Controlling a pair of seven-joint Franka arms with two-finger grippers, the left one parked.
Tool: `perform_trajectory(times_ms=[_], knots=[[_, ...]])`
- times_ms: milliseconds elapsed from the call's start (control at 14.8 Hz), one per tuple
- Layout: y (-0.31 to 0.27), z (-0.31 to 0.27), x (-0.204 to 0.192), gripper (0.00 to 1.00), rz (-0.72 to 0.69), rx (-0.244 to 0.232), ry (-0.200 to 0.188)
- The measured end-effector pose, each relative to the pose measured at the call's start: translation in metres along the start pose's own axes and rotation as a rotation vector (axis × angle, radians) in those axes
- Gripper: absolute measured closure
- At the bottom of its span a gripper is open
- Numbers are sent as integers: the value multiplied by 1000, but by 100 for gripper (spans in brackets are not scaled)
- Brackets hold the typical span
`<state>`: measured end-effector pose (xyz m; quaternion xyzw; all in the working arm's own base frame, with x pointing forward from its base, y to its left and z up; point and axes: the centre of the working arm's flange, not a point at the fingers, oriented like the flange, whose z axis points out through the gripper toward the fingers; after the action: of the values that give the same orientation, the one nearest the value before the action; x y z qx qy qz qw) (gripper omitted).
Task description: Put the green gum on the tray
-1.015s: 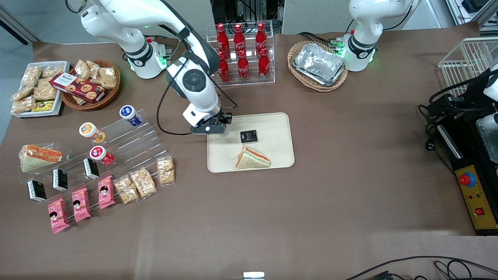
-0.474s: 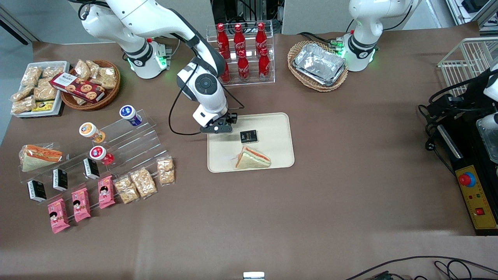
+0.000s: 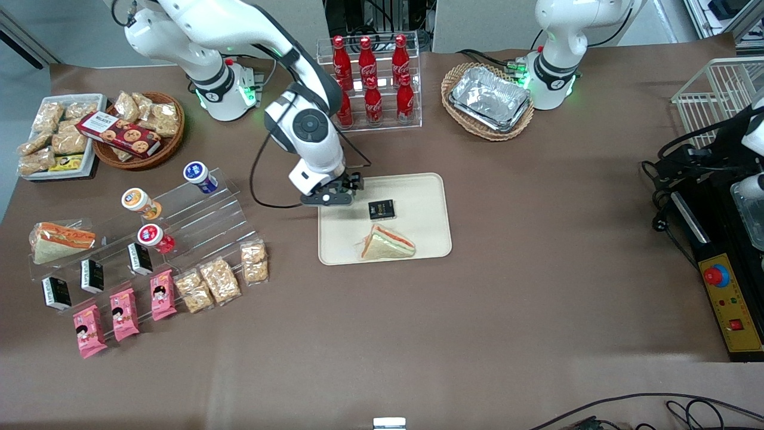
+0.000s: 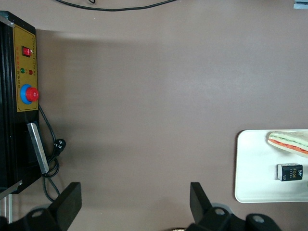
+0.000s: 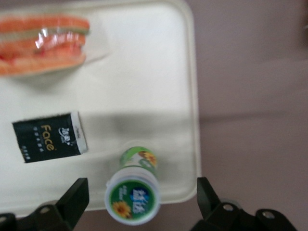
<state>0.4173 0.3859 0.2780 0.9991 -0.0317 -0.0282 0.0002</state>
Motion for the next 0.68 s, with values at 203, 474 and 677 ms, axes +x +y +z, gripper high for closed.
perform_trajectory(times_ms=[203,474,677], knots=[[32,-94,33,0,47,-26,-3],[98,-187,79,0,87,-21,9],[171,-235,113,0,72,-16,12]])
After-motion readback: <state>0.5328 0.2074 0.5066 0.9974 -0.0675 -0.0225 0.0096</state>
